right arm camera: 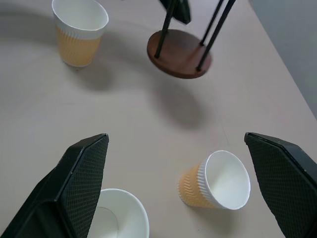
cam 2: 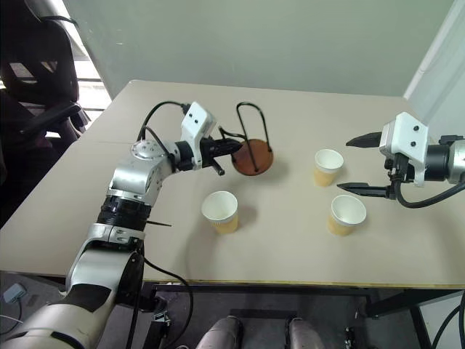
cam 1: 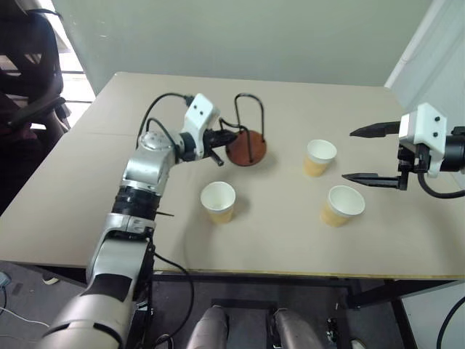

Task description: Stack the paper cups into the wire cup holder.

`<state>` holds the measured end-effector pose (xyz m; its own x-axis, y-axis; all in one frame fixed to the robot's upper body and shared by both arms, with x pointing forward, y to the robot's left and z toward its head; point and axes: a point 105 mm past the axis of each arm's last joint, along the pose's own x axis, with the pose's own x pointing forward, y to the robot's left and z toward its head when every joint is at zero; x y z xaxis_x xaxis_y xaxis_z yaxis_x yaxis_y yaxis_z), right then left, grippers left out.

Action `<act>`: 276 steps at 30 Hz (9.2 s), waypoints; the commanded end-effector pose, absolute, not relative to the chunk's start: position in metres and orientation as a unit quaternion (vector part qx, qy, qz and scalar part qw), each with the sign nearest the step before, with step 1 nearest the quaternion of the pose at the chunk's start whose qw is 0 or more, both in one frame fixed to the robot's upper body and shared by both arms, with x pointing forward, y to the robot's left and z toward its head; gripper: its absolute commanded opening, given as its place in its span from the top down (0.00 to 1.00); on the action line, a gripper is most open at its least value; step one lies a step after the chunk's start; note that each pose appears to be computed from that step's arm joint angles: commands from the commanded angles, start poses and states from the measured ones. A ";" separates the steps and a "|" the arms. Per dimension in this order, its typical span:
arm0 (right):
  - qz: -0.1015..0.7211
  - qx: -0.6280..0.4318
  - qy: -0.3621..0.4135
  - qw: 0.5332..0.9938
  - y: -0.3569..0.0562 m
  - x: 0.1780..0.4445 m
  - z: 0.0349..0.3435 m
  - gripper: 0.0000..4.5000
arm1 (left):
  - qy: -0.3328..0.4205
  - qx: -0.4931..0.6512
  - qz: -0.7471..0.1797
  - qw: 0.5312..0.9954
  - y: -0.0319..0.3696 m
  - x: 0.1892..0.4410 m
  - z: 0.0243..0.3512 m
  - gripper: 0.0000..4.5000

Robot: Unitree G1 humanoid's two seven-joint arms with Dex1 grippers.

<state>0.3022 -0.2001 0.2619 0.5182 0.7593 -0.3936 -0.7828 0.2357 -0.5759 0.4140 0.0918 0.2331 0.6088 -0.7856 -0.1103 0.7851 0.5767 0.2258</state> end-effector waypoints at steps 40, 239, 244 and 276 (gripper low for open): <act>0.544 -0.358 0.012 0.759 -0.205 0.207 0.295 0.00 | 0.105 0.272 -0.767 0.571 0.042 0.299 0.178 0.99; 0.686 -0.363 0.012 0.631 -0.114 0.250 0.241 0.00 | 0.049 0.319 -0.544 0.774 0.196 0.247 0.265 0.00; 0.584 -0.389 -0.039 0.711 -0.130 0.307 0.282 0.00 | 0.048 0.321 -0.541 0.776 0.196 0.247 0.266 0.00; 0.494 -0.494 0.138 0.702 -0.161 0.418 0.183 0.71 | 0.066 0.319 -0.500 0.802 0.202 0.223 0.265 0.00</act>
<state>0.4169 -0.1627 0.1662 0.4555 0.5429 -0.7055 -0.8538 0.0421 -0.5188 0.2268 0.2025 0.2557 0.4719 -0.7678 -0.4333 0.8629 0.3013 0.4058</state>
